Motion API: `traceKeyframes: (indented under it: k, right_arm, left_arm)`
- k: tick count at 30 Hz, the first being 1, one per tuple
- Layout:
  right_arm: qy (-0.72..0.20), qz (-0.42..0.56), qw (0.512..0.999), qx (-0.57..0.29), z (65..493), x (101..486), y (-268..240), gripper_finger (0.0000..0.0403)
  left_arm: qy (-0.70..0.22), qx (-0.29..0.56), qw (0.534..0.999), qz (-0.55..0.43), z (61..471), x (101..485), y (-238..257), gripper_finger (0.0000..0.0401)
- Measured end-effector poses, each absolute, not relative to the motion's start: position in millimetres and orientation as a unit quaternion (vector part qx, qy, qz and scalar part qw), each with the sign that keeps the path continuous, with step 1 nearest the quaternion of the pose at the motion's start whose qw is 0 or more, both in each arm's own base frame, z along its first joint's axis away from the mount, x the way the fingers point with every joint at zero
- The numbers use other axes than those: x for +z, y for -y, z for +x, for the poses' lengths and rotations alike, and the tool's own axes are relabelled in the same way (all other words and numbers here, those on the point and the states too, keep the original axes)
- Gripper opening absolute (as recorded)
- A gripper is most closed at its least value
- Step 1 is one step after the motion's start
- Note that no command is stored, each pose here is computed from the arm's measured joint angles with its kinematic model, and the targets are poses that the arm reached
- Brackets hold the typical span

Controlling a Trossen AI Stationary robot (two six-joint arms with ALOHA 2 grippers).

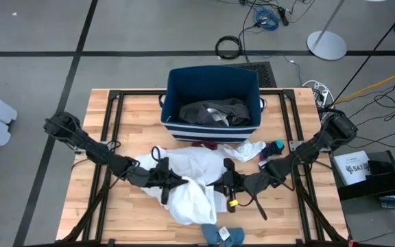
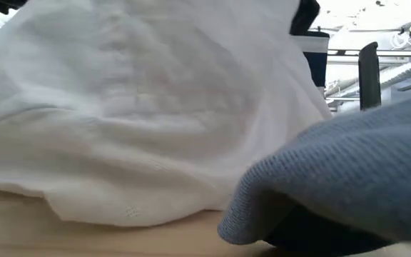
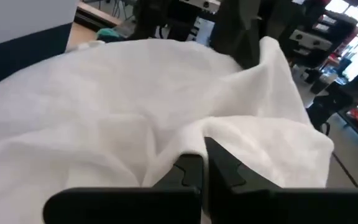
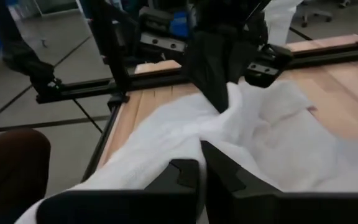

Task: Sort clothes
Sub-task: Put the white shirt into the blue laundry organizer

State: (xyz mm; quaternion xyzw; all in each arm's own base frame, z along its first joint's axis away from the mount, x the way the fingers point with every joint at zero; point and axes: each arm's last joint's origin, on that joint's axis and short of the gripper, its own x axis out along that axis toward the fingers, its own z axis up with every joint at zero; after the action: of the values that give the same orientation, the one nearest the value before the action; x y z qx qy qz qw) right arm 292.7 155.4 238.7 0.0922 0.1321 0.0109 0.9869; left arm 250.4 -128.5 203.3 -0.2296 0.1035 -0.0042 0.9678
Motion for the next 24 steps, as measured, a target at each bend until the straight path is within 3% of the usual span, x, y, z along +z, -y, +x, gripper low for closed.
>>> traceKeyframes:
  k: [6,13,17,24]
  right_arm:
    - [-0.124,0.094,0.988,0.006,302,241,-139,0.0]
    - [-0.14,0.112,0.984,0.009,316,229,-123,0.0]
    - [-0.139,0.114,0.984,-0.002,331,214,-120,0.0]
    - [-0.142,0.08,0.986,0.017,373,205,-128,0.0]
  left_arm:
    - [-0.106,-0.018,0.972,-0.21,250,204,129,0.0023]
    - [-0.14,-0.064,0.973,-0.17,248,209,126,0.0155]
    - [-0.19,-0.028,0.973,-0.127,237,231,113,0.0222]
    - [-0.213,0.025,0.967,-0.138,199,263,90,0.024]
